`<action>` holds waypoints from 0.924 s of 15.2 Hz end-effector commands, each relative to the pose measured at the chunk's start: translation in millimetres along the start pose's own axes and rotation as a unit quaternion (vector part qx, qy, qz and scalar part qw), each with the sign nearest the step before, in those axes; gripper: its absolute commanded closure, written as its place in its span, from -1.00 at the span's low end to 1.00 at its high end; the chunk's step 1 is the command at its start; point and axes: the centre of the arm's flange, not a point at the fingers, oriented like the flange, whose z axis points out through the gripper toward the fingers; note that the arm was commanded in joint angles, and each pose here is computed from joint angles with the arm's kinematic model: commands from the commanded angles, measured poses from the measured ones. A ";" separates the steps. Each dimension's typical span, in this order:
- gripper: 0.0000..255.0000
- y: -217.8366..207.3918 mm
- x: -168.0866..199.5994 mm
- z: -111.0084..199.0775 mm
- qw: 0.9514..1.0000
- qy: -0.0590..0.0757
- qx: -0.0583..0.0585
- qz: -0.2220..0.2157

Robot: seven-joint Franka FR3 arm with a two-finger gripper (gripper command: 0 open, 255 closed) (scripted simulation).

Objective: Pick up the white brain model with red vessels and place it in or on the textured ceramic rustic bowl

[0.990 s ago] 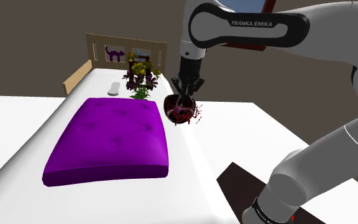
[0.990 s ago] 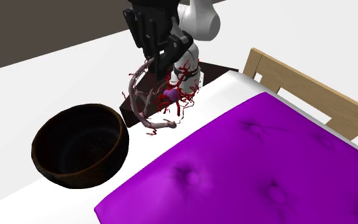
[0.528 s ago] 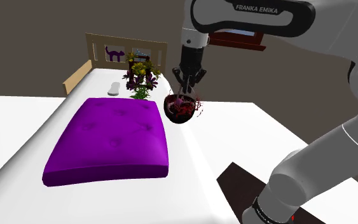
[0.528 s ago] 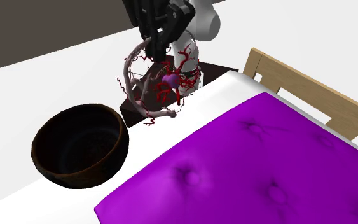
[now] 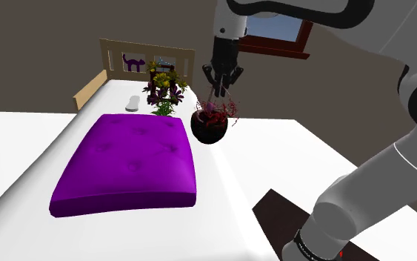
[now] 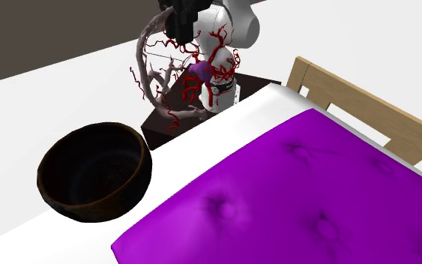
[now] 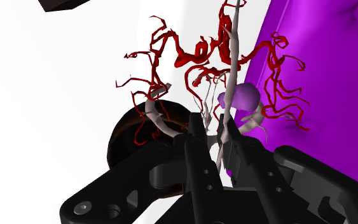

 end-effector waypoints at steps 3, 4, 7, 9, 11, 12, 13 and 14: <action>1.00 1.7 -0.2 -17.6 1.000 0.000 0.000 0.000; 1.00 5.4 12.2 -20.7 1.000 0.000 0.000 0.000; 1.00 16.8 49.0 -29.8 1.000 0.000 0.000 0.000; 1.00 24.4 73.5 -35.8 1.000 0.000 0.000 0.000; 1.00 31.9 98.1 -41.9 1.000 0.000 0.000 0.000; 1.00 35.7 110.4 -44.9 1.000 0.000 0.000 0.000; 1.00 39.5 122.6 -47.9 1.000 0.000 0.000 0.000; 1.00 43.3 134.9 -50.9 1.000 0.000 0.000 0.000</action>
